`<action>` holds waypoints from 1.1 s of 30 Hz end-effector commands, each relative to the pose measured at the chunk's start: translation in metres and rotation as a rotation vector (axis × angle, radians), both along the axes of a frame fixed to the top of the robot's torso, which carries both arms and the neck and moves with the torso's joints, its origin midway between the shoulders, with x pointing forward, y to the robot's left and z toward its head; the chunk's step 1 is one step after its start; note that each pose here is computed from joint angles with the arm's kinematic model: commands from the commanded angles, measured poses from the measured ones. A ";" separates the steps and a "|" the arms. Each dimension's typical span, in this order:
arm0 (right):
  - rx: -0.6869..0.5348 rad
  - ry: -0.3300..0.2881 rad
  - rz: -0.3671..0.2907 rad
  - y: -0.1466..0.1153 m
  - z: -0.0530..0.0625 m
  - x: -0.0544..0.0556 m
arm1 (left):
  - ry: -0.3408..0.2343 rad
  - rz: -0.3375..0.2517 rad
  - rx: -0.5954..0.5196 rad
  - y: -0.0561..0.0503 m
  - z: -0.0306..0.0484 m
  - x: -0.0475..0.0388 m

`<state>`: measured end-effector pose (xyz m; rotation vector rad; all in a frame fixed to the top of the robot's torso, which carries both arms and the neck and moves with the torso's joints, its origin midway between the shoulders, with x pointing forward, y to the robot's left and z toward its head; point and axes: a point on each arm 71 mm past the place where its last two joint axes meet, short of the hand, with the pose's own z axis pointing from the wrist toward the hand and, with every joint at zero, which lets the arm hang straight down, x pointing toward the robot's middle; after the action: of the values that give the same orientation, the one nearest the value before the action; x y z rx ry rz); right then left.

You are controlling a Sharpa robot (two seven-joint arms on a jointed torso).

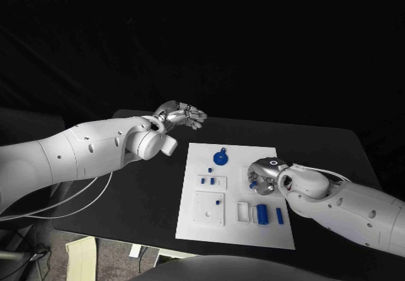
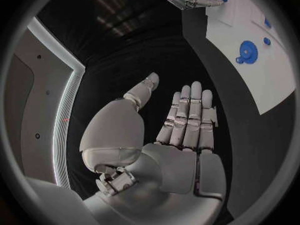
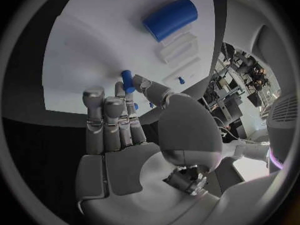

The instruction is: Assemble the parts on the task board

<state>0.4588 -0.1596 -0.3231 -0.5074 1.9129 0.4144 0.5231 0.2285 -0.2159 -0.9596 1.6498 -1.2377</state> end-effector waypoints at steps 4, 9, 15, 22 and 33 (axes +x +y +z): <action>-0.010 -0.005 0.003 0.000 -0.001 0.000 | -0.006 -0.013 -0.011 -0.002 0.0012 -0.0001; 0.001 -0.009 0.004 0.001 -0.001 -0.001 | -0.006 -0.013 -0.011 -0.002 0.0012 -0.0001; 0.038 -0.019 0.001 0.002 0.001 -0.002 | -0.006 -0.013 -0.010 -0.002 0.0012 0.0000; 0.069 -0.015 -0.034 -0.001 0.001 0.000 | -0.006 -0.014 -0.011 -0.002 0.0011 0.0000; 0.068 -0.034 -0.034 -0.002 0.003 -0.002 | -0.005 -0.012 -0.010 -0.002 0.0011 0.0002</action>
<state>0.4577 -0.1621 -0.3209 -0.4373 1.8816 0.4449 0.5234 0.2288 -0.2160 -0.9599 1.6498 -1.2369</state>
